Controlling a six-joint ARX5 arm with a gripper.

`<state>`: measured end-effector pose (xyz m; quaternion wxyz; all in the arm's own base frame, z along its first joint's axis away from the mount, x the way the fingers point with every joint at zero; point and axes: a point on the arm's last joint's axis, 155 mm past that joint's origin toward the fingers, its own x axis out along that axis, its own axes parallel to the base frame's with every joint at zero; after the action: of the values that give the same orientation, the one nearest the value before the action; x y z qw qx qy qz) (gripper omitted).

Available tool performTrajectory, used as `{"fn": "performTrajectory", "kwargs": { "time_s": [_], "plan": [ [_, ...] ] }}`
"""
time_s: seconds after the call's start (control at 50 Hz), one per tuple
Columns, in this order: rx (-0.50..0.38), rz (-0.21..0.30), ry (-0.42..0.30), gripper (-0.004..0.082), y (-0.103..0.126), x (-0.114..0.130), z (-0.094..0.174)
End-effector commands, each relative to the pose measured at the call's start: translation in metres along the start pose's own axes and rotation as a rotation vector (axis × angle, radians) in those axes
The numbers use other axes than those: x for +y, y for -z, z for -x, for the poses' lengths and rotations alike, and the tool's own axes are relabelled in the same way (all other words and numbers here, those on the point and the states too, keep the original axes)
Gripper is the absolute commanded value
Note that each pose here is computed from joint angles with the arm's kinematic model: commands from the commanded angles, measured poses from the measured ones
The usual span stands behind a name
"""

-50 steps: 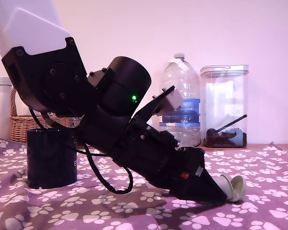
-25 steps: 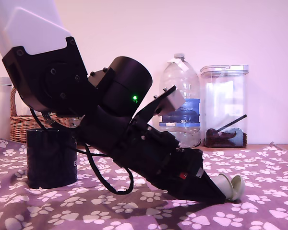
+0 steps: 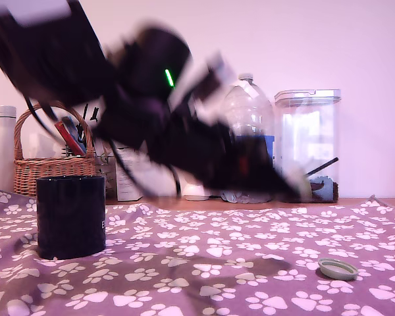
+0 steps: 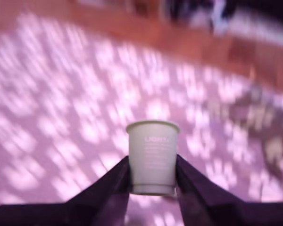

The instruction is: Pick up the coffee capsules from the table one by one and drop them inside the nearest coffee cup

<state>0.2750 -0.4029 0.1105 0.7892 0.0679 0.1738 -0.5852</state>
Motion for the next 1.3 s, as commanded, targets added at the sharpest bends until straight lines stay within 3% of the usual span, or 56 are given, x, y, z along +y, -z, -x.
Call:
{"fn": "performTrajectory", "kwargs": {
  "time_s": [0.0,0.16,0.44,0.92,1.28],
  "plan": [
    [0.013,0.018,-0.006,0.0179,0.010,-0.001,0.011],
    [-0.041,0.082,-0.100,0.0180,-0.008,0.014,0.041],
    [-0.114,0.115,-0.272,0.0180,-0.017,0.044,0.103],
    [-0.062,0.240,-0.548,0.0180,0.020,0.104,0.187],
    [-0.007,0.327,-0.670,0.0180,0.052,0.136,0.222]
  ]
}}
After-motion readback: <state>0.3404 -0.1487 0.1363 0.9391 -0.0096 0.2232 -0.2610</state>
